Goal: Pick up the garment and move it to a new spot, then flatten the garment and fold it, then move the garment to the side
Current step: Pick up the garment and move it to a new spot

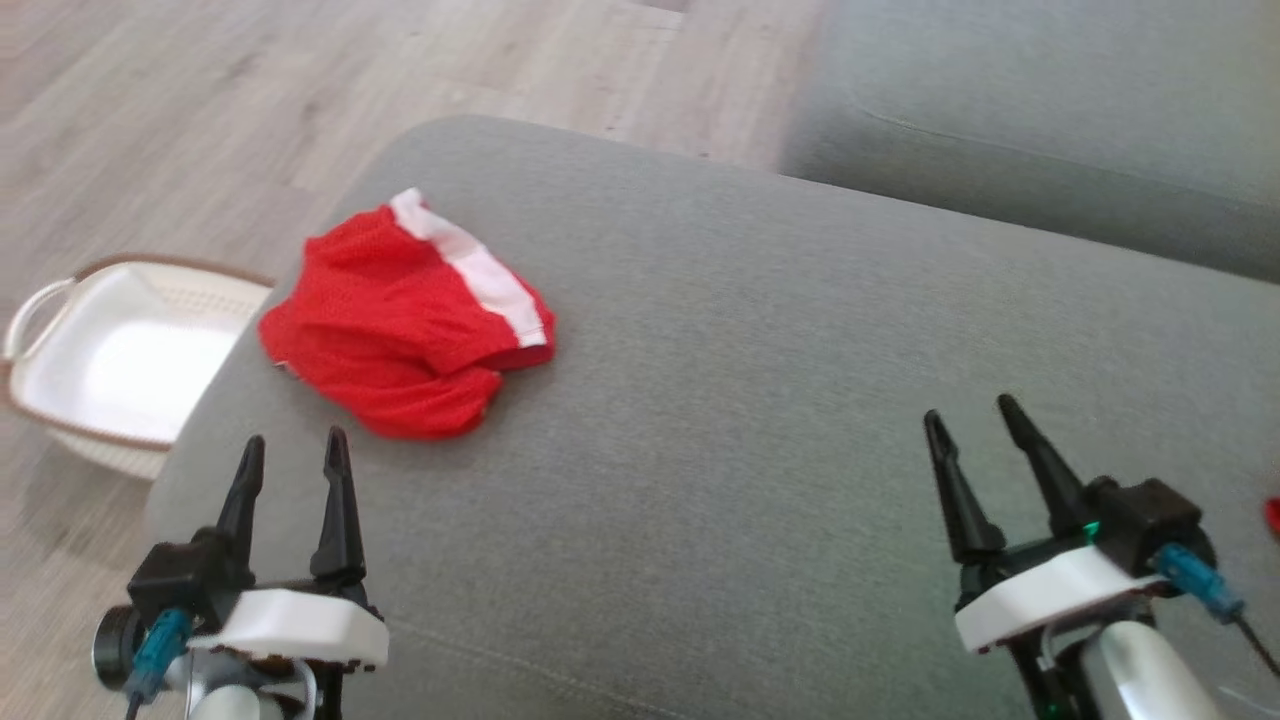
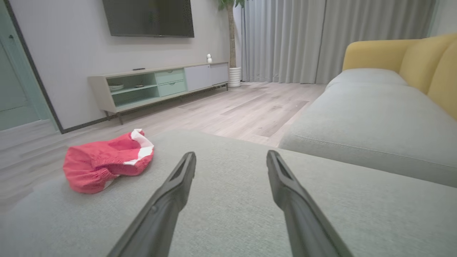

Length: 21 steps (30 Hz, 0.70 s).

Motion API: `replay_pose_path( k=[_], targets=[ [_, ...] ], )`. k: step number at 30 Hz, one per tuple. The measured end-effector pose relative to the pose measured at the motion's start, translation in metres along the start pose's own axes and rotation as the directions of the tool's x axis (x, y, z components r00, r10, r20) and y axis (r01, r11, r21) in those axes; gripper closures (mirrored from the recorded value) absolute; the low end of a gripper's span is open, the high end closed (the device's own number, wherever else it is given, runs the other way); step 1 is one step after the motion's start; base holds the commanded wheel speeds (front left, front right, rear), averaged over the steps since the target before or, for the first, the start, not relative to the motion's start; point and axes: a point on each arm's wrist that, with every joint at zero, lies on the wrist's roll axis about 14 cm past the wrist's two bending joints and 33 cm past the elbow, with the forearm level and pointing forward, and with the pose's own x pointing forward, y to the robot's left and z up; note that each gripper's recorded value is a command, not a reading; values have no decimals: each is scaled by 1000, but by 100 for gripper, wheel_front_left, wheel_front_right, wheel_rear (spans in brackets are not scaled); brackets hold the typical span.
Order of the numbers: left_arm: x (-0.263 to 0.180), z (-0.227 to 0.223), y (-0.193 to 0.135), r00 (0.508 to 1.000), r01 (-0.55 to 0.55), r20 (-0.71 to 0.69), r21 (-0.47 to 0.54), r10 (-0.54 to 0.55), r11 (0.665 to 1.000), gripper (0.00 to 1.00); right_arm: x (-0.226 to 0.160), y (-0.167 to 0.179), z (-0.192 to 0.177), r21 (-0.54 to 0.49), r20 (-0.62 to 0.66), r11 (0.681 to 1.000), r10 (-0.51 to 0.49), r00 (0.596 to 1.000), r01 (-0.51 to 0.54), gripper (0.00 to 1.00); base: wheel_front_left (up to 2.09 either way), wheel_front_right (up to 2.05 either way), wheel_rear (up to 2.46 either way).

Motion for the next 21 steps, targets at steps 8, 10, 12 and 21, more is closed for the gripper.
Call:
replay_pose_path(
  k=[8, 10, 12, 21],
  targets=[
    [-7, 3, 13, 999, -41, 8, 1, 41, 999, 0, 10, 20, -3, 16, -5, 998, 53, 999, -53, 0, 0, 0, 0],
    [-6, 2, 12, 999, -41, 7, 3, 41, 999, 0, 11, 20, -1, 14, 0, 998, 55, 998, -55, 0, 0, 0, 0],
    [-4, 2, 9, 999, -32, 5, 2, 32, 1000, 0, 11, 19, 1, 15, 8, 998, 53, 999, -53, 0, 0, 0, 0],
    [85, 36, -6, 992, 75, -100, 46, -70, 996, 0, 26, 1, 3, 40, 40, 999, 30, 999, -32, 0, 0, 0, 0]
  ],
)
